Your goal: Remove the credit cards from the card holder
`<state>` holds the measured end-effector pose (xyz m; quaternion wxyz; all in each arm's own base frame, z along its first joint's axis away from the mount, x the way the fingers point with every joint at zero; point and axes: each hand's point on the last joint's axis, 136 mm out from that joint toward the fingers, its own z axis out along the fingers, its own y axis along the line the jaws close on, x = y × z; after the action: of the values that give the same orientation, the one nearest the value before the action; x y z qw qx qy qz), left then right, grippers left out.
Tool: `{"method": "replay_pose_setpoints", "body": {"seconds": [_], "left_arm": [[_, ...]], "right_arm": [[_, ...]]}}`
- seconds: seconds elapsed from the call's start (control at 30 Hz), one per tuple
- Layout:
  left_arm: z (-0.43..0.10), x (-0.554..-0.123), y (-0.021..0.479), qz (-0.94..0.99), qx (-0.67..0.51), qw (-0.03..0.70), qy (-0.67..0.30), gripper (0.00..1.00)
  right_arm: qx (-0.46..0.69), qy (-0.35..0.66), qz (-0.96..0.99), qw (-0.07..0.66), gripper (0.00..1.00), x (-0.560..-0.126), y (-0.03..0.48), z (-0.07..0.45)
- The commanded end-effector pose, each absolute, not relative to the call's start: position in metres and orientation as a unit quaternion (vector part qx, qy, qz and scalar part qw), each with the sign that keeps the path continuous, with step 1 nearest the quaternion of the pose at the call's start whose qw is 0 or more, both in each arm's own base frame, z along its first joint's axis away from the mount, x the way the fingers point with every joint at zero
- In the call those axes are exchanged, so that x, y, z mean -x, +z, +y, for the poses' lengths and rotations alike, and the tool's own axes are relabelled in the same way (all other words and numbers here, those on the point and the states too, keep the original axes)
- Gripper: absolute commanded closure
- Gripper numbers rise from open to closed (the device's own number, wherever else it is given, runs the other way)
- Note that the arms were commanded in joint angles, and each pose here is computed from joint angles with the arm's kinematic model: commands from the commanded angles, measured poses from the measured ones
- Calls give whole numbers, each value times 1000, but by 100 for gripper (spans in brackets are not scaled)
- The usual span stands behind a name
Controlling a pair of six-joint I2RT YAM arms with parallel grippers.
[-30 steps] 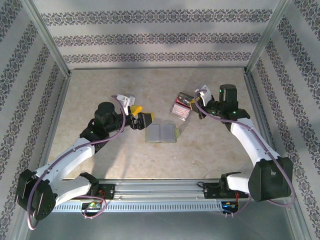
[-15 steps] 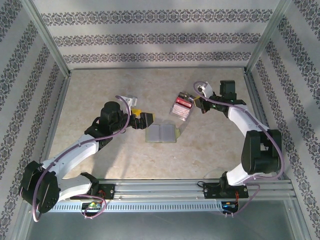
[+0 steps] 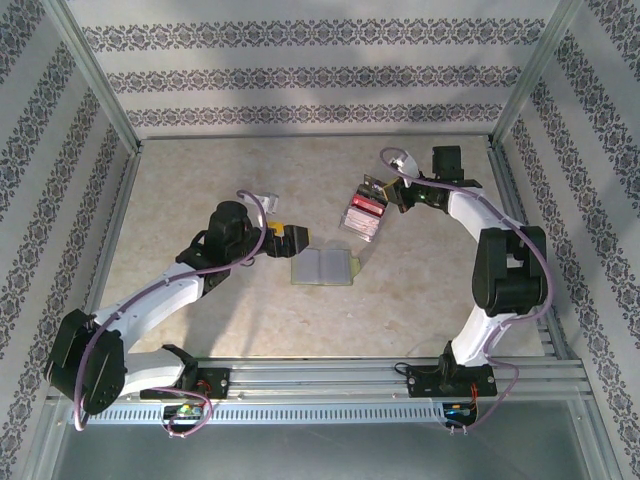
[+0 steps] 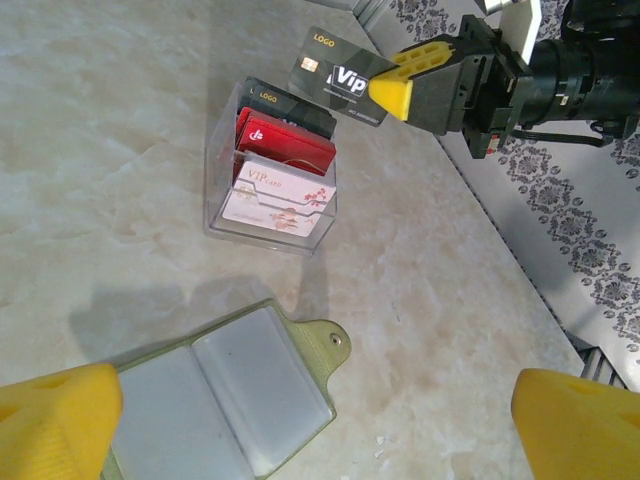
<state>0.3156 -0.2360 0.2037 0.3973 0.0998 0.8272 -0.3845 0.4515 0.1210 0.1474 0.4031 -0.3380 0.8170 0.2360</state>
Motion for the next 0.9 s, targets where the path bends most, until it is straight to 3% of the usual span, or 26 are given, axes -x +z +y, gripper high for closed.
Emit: {"method": "replay_pose_setpoints", "body": {"seconds": [0.0,0.87], "left_arm": [[-237,-320,217,821,-94,403,-394,0],[-237,-321,211,823,-95,399,-392,0]], "right_arm": [[350,246,809,403,100,-456,152,122],[332,230,839,364,100,-483,124,114]]}}
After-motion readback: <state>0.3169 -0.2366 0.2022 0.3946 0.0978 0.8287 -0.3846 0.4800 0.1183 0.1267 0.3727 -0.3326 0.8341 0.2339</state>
